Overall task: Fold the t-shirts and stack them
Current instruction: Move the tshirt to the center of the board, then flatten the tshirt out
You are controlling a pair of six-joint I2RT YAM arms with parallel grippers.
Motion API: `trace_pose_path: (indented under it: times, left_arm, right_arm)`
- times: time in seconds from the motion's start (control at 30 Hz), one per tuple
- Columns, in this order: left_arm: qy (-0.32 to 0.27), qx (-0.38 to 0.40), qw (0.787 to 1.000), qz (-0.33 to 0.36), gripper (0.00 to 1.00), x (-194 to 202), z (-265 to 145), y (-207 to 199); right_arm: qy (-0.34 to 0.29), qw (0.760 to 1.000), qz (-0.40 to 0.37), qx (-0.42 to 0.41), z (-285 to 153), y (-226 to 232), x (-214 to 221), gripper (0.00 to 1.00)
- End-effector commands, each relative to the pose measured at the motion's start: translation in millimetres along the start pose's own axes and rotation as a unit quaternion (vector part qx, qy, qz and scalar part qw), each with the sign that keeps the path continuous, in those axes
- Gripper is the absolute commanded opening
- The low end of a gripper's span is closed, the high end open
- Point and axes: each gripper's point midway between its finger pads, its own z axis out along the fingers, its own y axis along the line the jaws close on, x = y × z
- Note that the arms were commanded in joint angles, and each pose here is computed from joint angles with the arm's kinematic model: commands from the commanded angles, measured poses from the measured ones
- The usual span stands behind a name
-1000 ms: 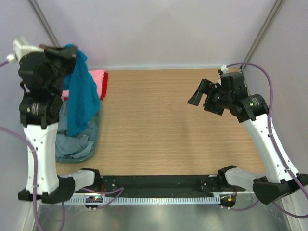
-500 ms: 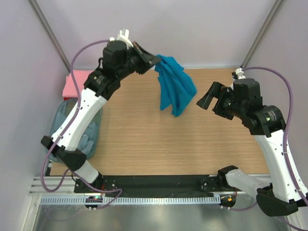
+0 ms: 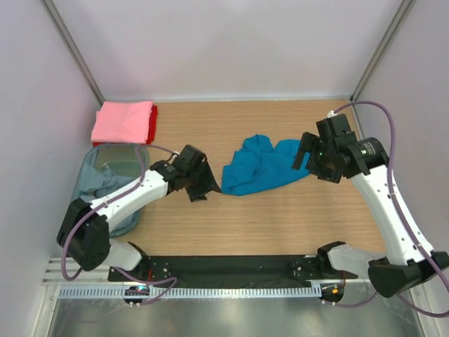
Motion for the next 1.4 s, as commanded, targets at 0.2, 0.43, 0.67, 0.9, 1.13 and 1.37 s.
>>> trace_pose_path:
  times: [0.2, 0.43, 0.67, 0.9, 1.13, 1.37]
  left_arm:
    - [-0.033, 0.094, 0.958, 0.270, 0.59, -21, 10, -110]
    - [-0.035, 0.076, 0.927, 0.365, 0.59, -17, 57, -154]
    - [-0.056, -0.053, 0.920, 0.384, 0.56, -46, 108, -131]
    - [-0.101, -0.110, 0.907, 0.394, 0.05, -70, 96, -120]
    - [-0.139, -0.104, 0.933, 0.316, 0.00, -75, -8, -97]
    - [-0.125, 0.031, 0.947, 0.296, 0.07, -60, -20, -83]
  right_arm:
    - [0.038, 0.988, 0.115, 0.091, 92, -34, -40, 0.81]
    - [0.076, 0.976, 0.171, 0.113, 119, -52, -38, 0.75]
    - [0.093, 0.976, 0.171, 0.098, 117, -52, -17, 0.75]
    - [0.106, 0.976, 0.172, 0.084, 123, -47, -11, 0.71]
    - [0.101, 0.974, 0.181, 0.088, 134, -44, -25, 0.66]
    - [0.109, 0.967, 0.211, 0.088, 153, -41, -24, 0.66]
